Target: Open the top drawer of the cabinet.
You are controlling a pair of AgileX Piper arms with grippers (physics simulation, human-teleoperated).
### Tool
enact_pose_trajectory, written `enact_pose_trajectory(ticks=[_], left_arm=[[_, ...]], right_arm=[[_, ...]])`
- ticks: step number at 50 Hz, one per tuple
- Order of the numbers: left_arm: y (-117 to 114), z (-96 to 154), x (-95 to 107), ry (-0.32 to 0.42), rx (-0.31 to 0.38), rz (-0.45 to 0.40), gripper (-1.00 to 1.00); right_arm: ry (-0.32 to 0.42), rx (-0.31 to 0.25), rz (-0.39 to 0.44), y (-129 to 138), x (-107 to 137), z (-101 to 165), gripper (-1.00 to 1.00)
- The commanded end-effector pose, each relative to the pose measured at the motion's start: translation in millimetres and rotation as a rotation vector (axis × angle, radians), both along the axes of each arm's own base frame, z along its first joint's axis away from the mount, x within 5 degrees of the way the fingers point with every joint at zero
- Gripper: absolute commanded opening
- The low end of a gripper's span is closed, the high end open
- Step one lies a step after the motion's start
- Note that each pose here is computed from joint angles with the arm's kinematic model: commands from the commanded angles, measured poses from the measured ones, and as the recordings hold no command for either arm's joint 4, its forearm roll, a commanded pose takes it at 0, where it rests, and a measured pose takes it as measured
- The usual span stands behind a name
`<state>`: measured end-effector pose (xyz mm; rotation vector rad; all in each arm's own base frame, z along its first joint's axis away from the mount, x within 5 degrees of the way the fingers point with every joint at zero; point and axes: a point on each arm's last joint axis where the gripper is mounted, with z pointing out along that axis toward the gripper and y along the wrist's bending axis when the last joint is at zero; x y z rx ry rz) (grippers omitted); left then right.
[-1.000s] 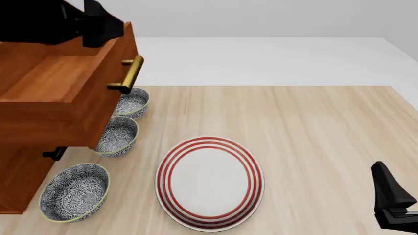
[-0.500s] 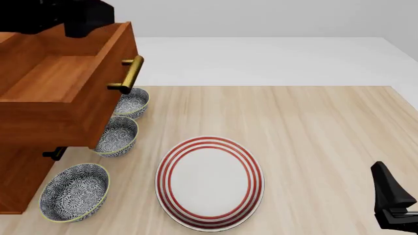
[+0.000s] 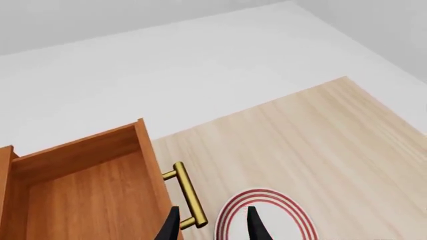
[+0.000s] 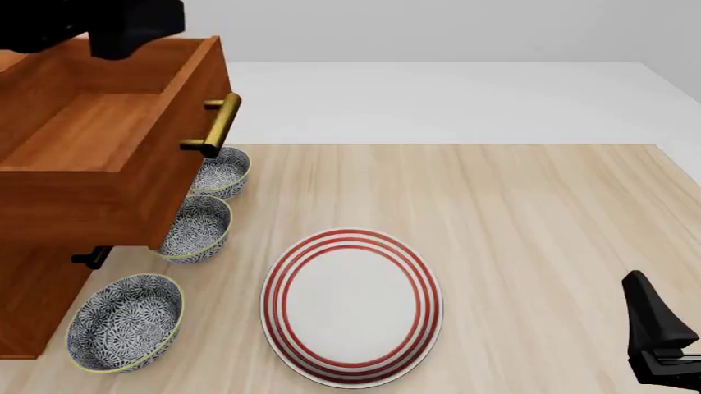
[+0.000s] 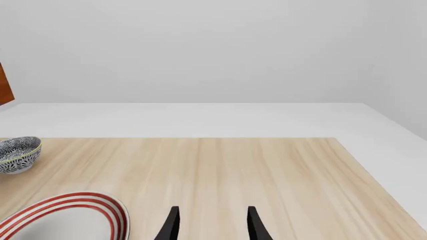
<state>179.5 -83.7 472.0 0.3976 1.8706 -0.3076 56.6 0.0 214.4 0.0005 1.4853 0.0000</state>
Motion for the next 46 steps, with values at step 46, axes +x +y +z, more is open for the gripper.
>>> enact_pose_trajectory(ticks=[46], left_arm=[[5.2, 22.3, -43.8, -0.067, -0.056, -0.083, 1.0]], right_arm=[[0.0, 0.0, 0.0, 0.0, 0.0, 0.0, 1.0]])
